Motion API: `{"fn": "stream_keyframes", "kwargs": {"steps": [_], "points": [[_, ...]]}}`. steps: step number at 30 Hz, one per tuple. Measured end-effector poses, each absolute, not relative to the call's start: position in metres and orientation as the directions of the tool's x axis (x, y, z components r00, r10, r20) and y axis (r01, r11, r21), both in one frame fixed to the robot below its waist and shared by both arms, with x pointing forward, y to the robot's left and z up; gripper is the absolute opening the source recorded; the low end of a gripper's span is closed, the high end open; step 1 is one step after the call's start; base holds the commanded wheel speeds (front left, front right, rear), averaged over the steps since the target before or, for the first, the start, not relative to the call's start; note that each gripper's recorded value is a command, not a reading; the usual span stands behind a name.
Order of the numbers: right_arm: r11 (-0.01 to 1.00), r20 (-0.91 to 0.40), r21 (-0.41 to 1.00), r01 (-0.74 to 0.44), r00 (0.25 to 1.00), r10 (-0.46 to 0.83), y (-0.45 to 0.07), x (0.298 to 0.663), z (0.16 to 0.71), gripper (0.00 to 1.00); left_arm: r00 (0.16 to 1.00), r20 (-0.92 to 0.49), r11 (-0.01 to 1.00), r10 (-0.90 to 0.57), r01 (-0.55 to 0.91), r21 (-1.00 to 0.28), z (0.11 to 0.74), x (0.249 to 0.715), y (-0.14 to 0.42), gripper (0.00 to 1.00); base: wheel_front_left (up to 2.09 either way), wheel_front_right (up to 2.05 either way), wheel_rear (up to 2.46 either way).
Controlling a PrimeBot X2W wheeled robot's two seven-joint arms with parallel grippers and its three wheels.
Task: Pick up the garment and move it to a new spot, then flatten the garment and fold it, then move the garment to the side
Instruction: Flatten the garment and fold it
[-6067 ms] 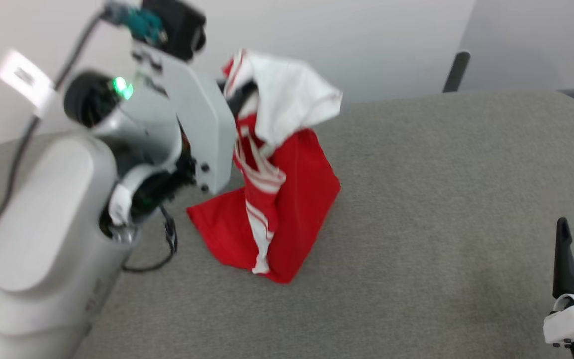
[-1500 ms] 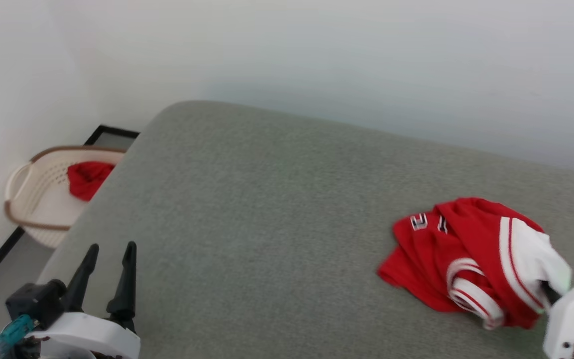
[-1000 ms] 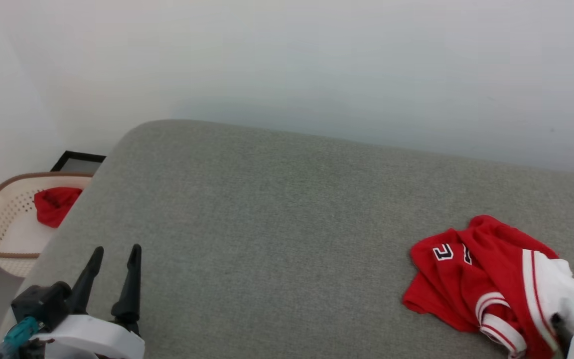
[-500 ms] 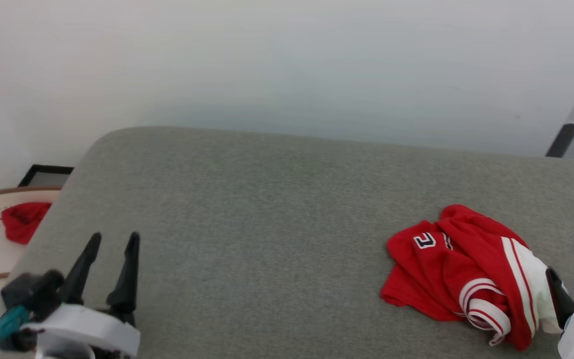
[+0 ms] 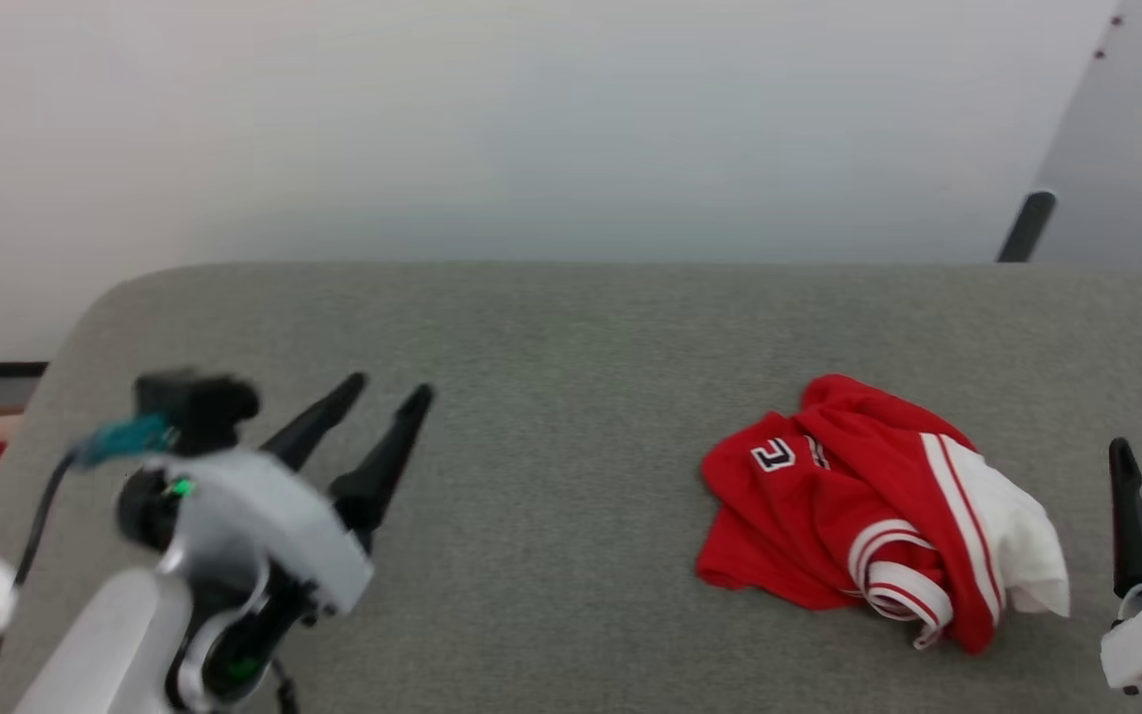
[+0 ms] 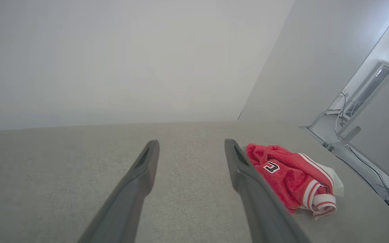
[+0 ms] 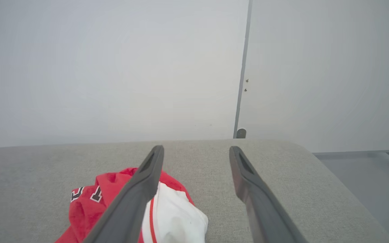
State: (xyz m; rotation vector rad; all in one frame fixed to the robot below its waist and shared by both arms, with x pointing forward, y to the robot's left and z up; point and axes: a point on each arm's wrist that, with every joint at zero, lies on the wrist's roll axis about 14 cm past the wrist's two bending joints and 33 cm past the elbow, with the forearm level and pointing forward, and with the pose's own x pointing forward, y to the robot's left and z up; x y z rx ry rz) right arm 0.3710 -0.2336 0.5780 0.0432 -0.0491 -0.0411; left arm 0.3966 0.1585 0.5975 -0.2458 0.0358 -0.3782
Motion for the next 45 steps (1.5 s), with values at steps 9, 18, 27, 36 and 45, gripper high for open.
{"fn": "stream_keyframes", "kwargs": {"steps": [9, 18, 27, 36, 45], "points": [[0.991, 0.156, 0.042, 0.124, 0.979, -0.129, -0.254, 0.36, 0.594, 1.0, 0.745, -0.174, 0.754, -0.644, 0.578, -0.312, 0.6, 0.415, 0.065, 1.0, 0.0, 0.0, 0.0], [0.981, 0.166, 0.044, 0.19, 0.967, -0.195, -0.273, 0.358, 0.59, 1.0, 0.518, -0.425, 0.664, -0.742, 0.657, -0.358, 0.56, 0.422, 0.003, 1.0, 0.0, 0.0, 0.0], [0.964, 0.128, 0.056, 0.26, 0.956, -0.265, -0.295, 0.353, 0.571, 1.0, 0.319, -0.587, 0.606, -0.744, 0.692, -0.393, 0.503, 0.417, -0.037, 1.0, 0.0, 0.0, 0.0], [0.951, 0.088, 0.067, 0.302, 0.948, -0.307, -0.308, 0.351, 0.551, 1.0, 0.239, -0.687, 0.62, -0.687, 0.687, -0.38, 0.441, 0.424, -0.045, 1.0, 0.0, 0.0, 0.0], [0.947, 0.063, 0.062, 0.315, 0.946, -0.319, -0.312, 0.354, 0.541, 1.0, 0.204, -0.731, 0.645, -0.652, 0.655, -0.393, 0.404, 0.425, -0.041, 1.0, 0.0, 0.0, 0.0]]}}
